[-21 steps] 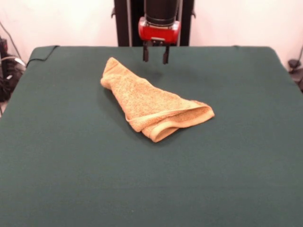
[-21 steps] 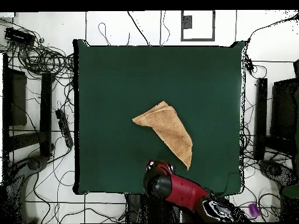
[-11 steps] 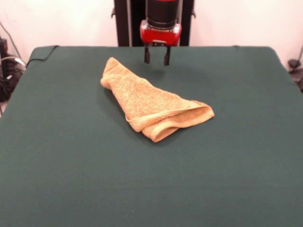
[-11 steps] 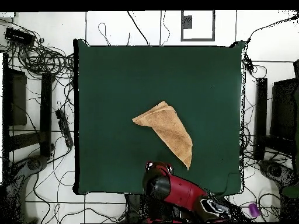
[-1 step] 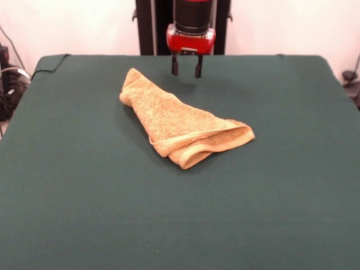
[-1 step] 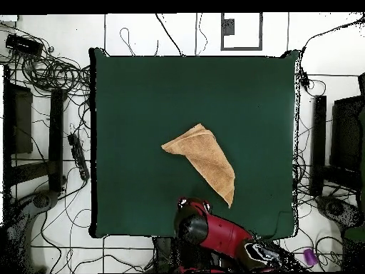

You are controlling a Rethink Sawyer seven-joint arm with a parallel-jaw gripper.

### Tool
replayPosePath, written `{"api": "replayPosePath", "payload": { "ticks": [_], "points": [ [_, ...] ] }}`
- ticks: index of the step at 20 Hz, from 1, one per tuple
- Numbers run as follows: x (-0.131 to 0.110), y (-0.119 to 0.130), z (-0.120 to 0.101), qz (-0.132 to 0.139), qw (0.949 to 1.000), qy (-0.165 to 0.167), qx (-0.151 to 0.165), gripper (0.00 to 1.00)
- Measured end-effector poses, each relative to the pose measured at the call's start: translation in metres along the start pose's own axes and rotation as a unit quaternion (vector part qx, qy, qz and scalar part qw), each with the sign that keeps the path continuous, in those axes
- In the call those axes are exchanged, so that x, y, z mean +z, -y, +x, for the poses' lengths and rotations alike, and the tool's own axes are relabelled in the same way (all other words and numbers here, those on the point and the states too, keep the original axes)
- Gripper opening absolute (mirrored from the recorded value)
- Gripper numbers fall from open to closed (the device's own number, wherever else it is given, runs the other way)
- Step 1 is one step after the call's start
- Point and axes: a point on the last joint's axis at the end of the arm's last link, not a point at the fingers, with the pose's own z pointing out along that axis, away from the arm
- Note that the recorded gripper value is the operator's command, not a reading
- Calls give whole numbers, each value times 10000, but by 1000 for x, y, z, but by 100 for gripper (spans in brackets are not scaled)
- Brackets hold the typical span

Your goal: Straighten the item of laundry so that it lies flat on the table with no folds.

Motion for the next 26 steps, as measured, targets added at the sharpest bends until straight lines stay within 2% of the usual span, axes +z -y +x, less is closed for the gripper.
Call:
{"api": "replayPosePath", "payload": {
  "ticks": [9, 17, 21, 26],
  "points": [
    [-8, 7, -12, 13, 9999, 89, 68, 100],
    [-6, 9, -23, -9, 9999, -73, 125, 100],
    [-2, 7, -42, -32, 9997, -192, 129, 100],
    [4, 4, -71, -37, 9998, -191, 83, 100]
  ]
}}
